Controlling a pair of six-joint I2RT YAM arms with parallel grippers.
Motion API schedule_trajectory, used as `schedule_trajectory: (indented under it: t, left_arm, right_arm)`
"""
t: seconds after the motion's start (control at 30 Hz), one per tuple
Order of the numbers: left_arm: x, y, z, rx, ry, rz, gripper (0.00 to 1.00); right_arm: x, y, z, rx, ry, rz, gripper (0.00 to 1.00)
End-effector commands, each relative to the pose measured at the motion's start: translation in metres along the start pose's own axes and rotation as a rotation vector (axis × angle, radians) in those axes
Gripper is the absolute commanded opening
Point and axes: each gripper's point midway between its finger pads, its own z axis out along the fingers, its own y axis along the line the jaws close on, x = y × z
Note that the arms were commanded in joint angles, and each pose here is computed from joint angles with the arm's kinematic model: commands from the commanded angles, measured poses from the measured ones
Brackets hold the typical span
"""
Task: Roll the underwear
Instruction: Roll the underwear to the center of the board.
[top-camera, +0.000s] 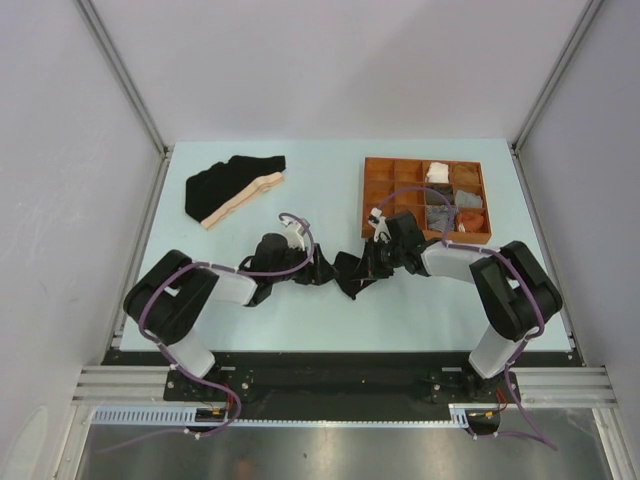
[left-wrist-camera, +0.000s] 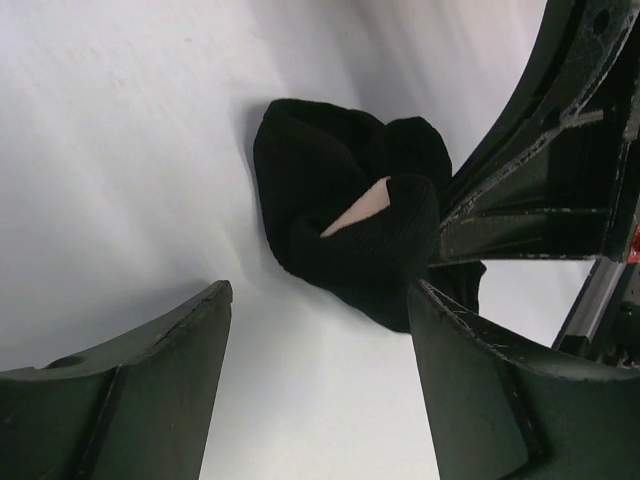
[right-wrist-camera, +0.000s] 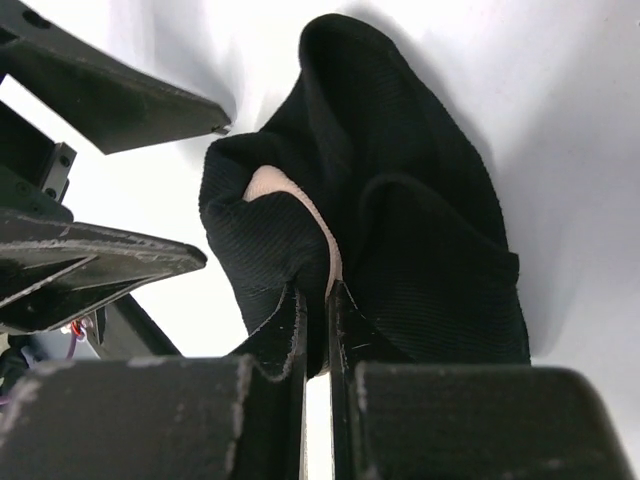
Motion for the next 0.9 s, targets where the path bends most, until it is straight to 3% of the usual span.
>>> schedule_trajectory:
  t: [0.0,0.33,0.43,0.47,0.5,0.53,0.57,0.63,0.67,0.73,0.77,0.87]
  left_arm:
    - [-0.024,-0.017,0.014,0.079,-0.070,0.042,0.75]
    - [-0.014,-0.026,0.029,0.153,-0.066,0.045,0.74]
    - [-0.012,-0.030,0.034,0.182,-0.071,0.044,0.54]
    - [-0.012,-0.030,0.035,0.182,-0.071,0.041,0.39]
    - [-0.013,-0.032,0.034,0.187,-0.071,0.049,0.31]
    - [-0.011,-0.029,0.035,0.170,-0.060,0.045,0.25]
    - [-0.013,-0.027,0.036,0.152,-0.059,0.049,0.12]
    - [-0.008,-0.020,0.035,0.108,-0.018,0.065,0.01]
    - [-0.012,-0.017,0.036,0.083,-0.015,0.067,0.00]
    - [-0.001,-0.007,0.031,0.015,0.059,0.083,0.00]
    - [-0.004,-0.006,0.031,-0.010,0.072,0.088,0.00]
    - [0.008,0.007,0.019,-0.100,0.162,0.086,0.00]
  right_arm:
    - [0.015,-0.021,0.009,0.050,0.039,0.023,0.00]
    - [0.013,-0.021,0.019,0.015,0.034,0.011,0.00]
    - [0.010,-0.018,0.016,0.008,0.023,-0.002,0.00]
    - [0.010,-0.018,0.015,0.011,0.023,-0.006,0.00]
    - [0.009,-0.017,0.014,0.013,0.019,-0.010,0.00]
    - [0.006,-0.017,0.012,0.018,0.010,-0.022,0.03]
    - [0.004,-0.014,0.008,0.017,0.001,-0.029,0.07]
    - [0.001,-0.012,0.003,0.023,-0.011,-0.043,0.25]
    - [-0.005,-0.006,-0.003,0.017,-0.032,-0.060,0.40]
    - [-0.007,-0.007,-0.012,0.049,-0.037,-0.075,0.49]
    - [-0.017,0.001,-0.021,0.050,-0.075,-0.099,0.62]
    - [-0.028,0.002,-0.037,0.095,-0.129,-0.151,0.68]
